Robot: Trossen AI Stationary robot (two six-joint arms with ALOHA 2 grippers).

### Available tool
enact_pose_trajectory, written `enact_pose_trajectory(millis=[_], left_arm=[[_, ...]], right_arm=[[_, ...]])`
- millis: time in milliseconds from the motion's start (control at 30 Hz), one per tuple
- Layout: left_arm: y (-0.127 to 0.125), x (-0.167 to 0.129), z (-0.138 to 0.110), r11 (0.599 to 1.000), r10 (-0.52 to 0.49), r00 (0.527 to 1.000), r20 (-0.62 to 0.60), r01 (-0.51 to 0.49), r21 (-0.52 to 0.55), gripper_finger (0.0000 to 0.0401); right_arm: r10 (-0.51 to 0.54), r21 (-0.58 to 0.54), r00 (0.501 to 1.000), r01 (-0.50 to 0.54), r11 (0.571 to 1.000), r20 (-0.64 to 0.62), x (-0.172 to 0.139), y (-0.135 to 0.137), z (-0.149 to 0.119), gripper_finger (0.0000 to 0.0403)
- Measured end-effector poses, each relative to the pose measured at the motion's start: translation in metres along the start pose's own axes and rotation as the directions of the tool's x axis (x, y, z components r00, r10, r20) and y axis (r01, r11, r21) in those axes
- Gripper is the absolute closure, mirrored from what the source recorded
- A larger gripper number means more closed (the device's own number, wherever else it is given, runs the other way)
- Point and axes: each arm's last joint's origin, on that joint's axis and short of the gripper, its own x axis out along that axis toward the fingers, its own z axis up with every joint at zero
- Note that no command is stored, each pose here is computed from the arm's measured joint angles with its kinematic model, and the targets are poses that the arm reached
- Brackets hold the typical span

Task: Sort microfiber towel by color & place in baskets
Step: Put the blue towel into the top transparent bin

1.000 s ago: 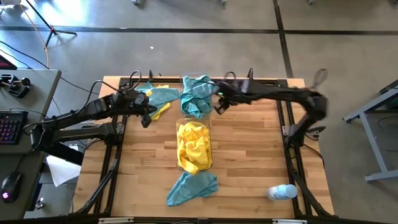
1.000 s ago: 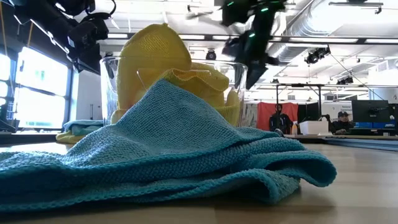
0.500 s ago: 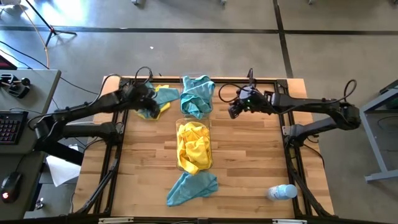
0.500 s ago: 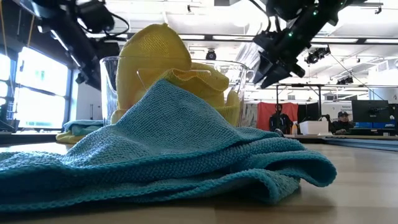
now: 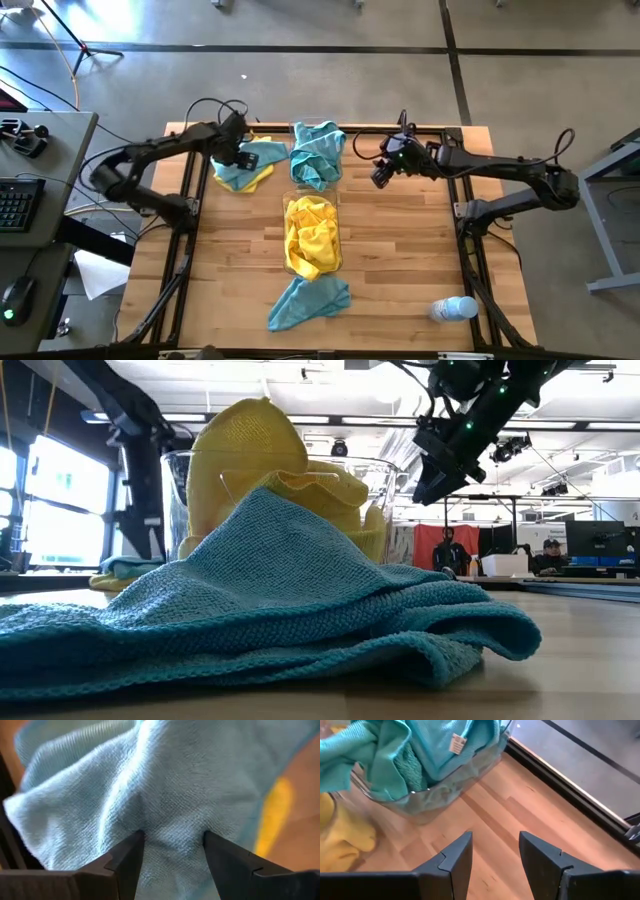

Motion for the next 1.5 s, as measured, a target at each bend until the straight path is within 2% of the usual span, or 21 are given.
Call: enact_pose_trajectory(millis=[100, 167, 233, 333, 400, 533, 667, 833, 967, 1100, 1333, 1433, 1500], left_arm=[[-0.001, 0.013, 0.001, 1.0, 0.023, 0.998, -0.053, -0.023, 0.004, 0.0209], [-0.004, 0.016, 0.0, 1.0, 0.029, 0.998, -0.06, -0.029, 0.006, 0.0232], [-0.005, 0.015, -0.001, 0.999, 0.043, 0.998, -0.049, -0.043, 0.001, 0.0274], [-0.006, 0.008, -0.001, 0.999, 0.036, 0.999, -0.016, -0.036, -0.002, 0.0363], [-0.005, 0.0, -0.001, 1.0, 0.025, 1.0, 0.015, -0.025, -0.008, 0.0388], [-0.005, -0.03, 0.002, 1.0, -0.012, 0.997, 0.078, 0.014, -0.018, 0.0397], [-0.013, -0.076, 0.006, 0.996, -0.089, 0.972, 0.217, 0.086, 0.021, 0.04], [-0.025, -0.136, 0.014, 0.984, -0.174, 0.899, 0.402, 0.15, 0.091, 0.04], [-0.039, -0.173, 0.024, 0.966, -0.255, 0.837, 0.485, 0.197, 0.168, 0.04], [-0.055, -0.197, 0.039, 0.94, -0.335, 0.778, 0.532, 0.236, 0.248, 0.0401], [-0.093, -0.232, 0.072, 0.863, -0.498, 0.631, 0.594, 0.298, 0.407, 0.0401], [-0.107, -0.241, 0.083, 0.832, -0.546, 0.602, 0.582, 0.312, 0.458, 0.0401], [-0.114, -0.243, 0.087, 0.827, -0.552, 0.609, 0.57, 0.313, 0.467, 0.0401]], right_arm=[[-0.006, -0.021, 1.0, 0.006, 1.0, -0.003, 0.001, -0.002, 0.0, 0.0247], [-0.009, -0.018, 1.0, 0.009, 1.0, -0.006, 0.001, -0.003, 0.0, 0.0247], [-0.01, -0.017, 1.0, 0.01, 1.0, -0.006, 0.001, -0.003, 0.0, 0.0247], [-0.01, -0.017, 1.0, 0.01, 1.0, -0.006, 0.001, -0.003, 0.0, 0.0247], [-0.01, -0.012, 1.0, 0.01, 1.0, -0.009, 0.001, -0.003, 0.0, 0.0247], [-0.011, -0.04, 1.0, 0.01, 0.999, -0.01, 0.001, -0.003, 0.0, 0.0247], [-0.063, -0.077, 0.998, 0.063, 0.995, 0.002, 0.001, -0.005, 0.0, 0.0247], [-0.087, -0.055, 0.996, 0.087, 0.995, 0.009, 0.001, -0.006, 0.0, 0.0247], [-0.087, -0.075, 0.996, 0.087, 0.993, 0.01, 0.001, -0.006, 0.001, 0.0247], [-0.084, -0.071, 0.996, 0.086, 0.994, 0.021, 0.001, -0.005, 0.002, 0.0247], [-0.082, -0.043, 0.996, 0.083, 0.996, 0.031, 0.001, -0.005, 0.003, 0.0247], [-0.082, -0.041, 0.996, 0.083, 0.996, 0.031, 0.001, -0.005, 0.003, 0.0247], [-0.082, -0.04, 0.996, 0.083, 0.996, 0.031, 0.001, -0.005, 0.003, 0.0247]])
